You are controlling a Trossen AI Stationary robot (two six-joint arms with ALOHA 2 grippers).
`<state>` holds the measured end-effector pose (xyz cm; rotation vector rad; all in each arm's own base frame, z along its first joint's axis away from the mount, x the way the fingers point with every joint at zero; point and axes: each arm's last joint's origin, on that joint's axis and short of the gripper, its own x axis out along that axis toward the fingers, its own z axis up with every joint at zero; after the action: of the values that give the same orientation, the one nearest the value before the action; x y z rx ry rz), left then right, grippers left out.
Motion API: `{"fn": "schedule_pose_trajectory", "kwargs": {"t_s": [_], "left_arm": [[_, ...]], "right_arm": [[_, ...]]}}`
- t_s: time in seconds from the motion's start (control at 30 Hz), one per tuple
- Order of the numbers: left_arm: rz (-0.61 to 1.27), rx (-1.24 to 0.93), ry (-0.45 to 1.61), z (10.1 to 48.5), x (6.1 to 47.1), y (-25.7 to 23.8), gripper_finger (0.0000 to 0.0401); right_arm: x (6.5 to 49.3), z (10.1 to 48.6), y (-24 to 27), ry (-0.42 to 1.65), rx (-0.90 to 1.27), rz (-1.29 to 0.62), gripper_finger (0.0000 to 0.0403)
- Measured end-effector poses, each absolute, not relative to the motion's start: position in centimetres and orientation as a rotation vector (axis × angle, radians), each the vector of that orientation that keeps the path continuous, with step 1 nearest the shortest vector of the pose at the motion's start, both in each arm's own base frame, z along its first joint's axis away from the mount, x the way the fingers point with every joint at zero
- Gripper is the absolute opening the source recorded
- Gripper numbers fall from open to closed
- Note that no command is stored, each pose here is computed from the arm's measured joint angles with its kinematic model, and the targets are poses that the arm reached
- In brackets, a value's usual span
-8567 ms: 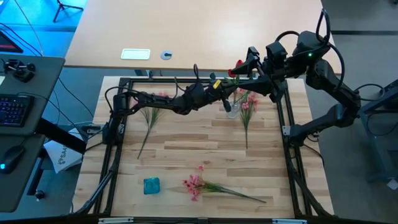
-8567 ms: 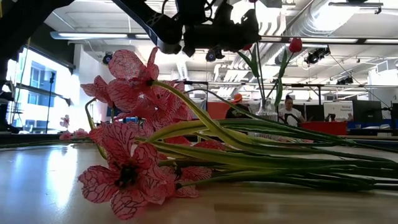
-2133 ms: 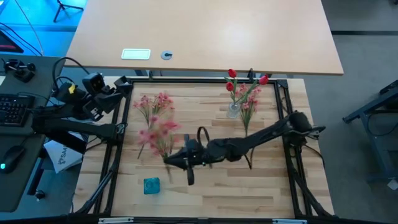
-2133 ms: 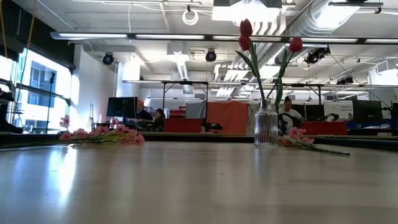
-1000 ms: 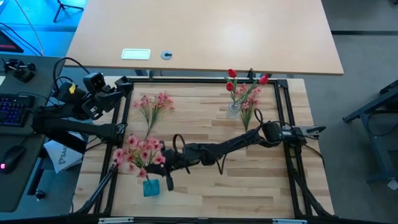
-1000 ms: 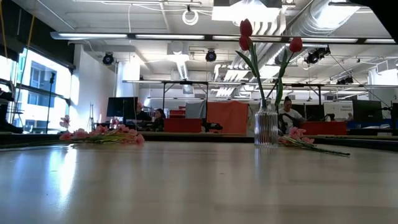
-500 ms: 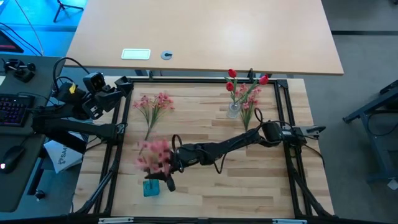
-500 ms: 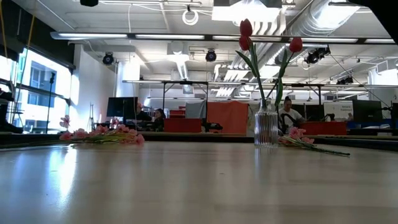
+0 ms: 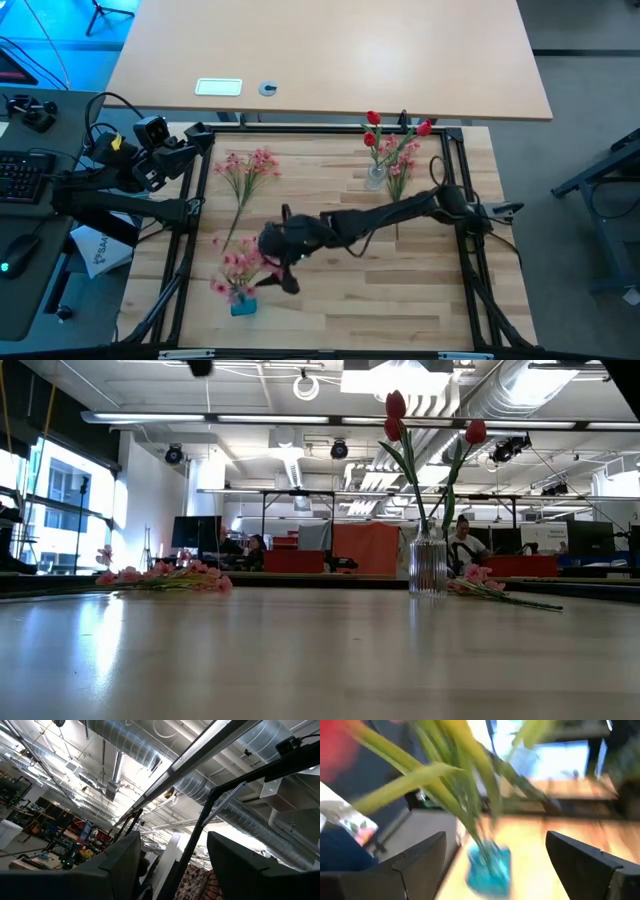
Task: Sort flowers into vase by color
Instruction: Put the left pink flower into the blue vase
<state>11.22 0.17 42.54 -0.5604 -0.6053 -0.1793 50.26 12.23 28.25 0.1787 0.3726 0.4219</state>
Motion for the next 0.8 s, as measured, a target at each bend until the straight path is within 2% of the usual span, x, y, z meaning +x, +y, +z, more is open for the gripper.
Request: {"fn": "schedule_pose_trajectory", "kwargs": {"t_s": [0.23,0.43,0.63,0.8], "left_arm": [[-0.179,-0.561,-0.605,42.5,11.2,0.2,0.0218],[-0.174,-0.566,-0.586,42.4,11.5,0.2,0.0218],[-0.164,-0.635,-0.51,41.7,12.7,0.2,0.0218],[-0.061,-0.657,-0.43,40.8,13.8,0.5,0.0218]], "right_arm": [[47.0,29.9,9.6,0.672,0.194,0.366,0.0339],[44.2,30.3,9.2,0.883,0.151,0.364,0.0339],[41.3,28.2,10.0,1.22,0.07,0.316,0.0338],[39.4,27.5,10.1,1.421,0.011,0.218,0.0335]]}}
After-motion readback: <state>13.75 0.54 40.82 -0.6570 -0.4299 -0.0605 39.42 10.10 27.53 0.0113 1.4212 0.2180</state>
